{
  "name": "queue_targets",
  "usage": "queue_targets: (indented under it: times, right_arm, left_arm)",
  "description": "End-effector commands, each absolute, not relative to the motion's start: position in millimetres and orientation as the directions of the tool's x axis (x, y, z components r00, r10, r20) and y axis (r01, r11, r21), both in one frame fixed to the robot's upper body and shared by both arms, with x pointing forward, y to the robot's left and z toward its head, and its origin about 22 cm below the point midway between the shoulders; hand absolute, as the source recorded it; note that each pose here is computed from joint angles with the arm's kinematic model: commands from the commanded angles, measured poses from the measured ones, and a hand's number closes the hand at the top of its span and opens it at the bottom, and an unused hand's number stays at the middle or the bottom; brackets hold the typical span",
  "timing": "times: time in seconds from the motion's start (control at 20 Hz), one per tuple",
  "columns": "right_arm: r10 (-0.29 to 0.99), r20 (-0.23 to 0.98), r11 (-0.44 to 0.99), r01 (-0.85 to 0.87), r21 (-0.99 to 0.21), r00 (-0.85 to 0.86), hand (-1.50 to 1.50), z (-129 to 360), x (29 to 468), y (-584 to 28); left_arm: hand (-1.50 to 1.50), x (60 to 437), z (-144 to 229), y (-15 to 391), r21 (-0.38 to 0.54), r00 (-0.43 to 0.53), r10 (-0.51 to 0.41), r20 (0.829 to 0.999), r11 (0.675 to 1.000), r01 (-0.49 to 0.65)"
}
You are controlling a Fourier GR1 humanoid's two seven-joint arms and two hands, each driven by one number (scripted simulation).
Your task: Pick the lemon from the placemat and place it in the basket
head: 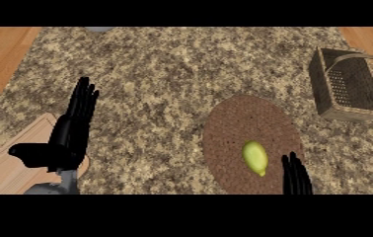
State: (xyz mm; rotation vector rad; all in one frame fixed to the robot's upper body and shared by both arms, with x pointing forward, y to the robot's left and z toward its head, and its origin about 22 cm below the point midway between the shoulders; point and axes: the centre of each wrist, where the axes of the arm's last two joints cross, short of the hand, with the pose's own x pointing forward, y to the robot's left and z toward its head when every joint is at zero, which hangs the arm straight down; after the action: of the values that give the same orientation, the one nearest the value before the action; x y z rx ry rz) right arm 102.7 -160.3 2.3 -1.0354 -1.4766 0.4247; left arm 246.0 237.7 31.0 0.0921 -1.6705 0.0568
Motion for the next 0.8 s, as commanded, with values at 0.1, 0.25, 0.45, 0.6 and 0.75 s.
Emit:
queue_targets:
  times: [0.1,0.25,0.45,0.6,0.75]
  right_arm:
    - [0.775,0.616,0.543,0.348,-0.764,0.141,-1.5,-20.4,109.8,-159.4]
    - [0.794,0.591,0.523,0.337,-0.783,0.14,-1.5,-8.1,109.2,-173.1]
    - [0.785,0.594,0.531,0.303,-0.791,0.174,-1.5,-22.9,135.6,-167.8]
    - [0.791,0.586,0.525,0.295,-0.798,0.176,-1.5,-16.3,129.1,-163.0]
    - [0.785,0.597,0.544,0.279,-0.791,0.162,-1.5,-9.0,139.4,-144.5]
  left_arm:
    - [0.0,239.7,41.4,250.4,0.012,-0.1,-0.022,0.995,0.995,-0.096]
    - [0.0,241.8,39.3,229.6,0.016,-0.09,-0.025,0.996,0.995,-0.095]
    - [0.0,234.6,35.9,246.3,0.015,-0.096,-0.022,0.995,0.997,-0.071]
    - [0.0,236.0,14.6,234.3,0.017,-0.098,-0.026,0.995,0.996,-0.088]
    - [0.0,239.5,29.8,244.8,0.021,-0.097,-0.031,0.995,0.995,-0.097]
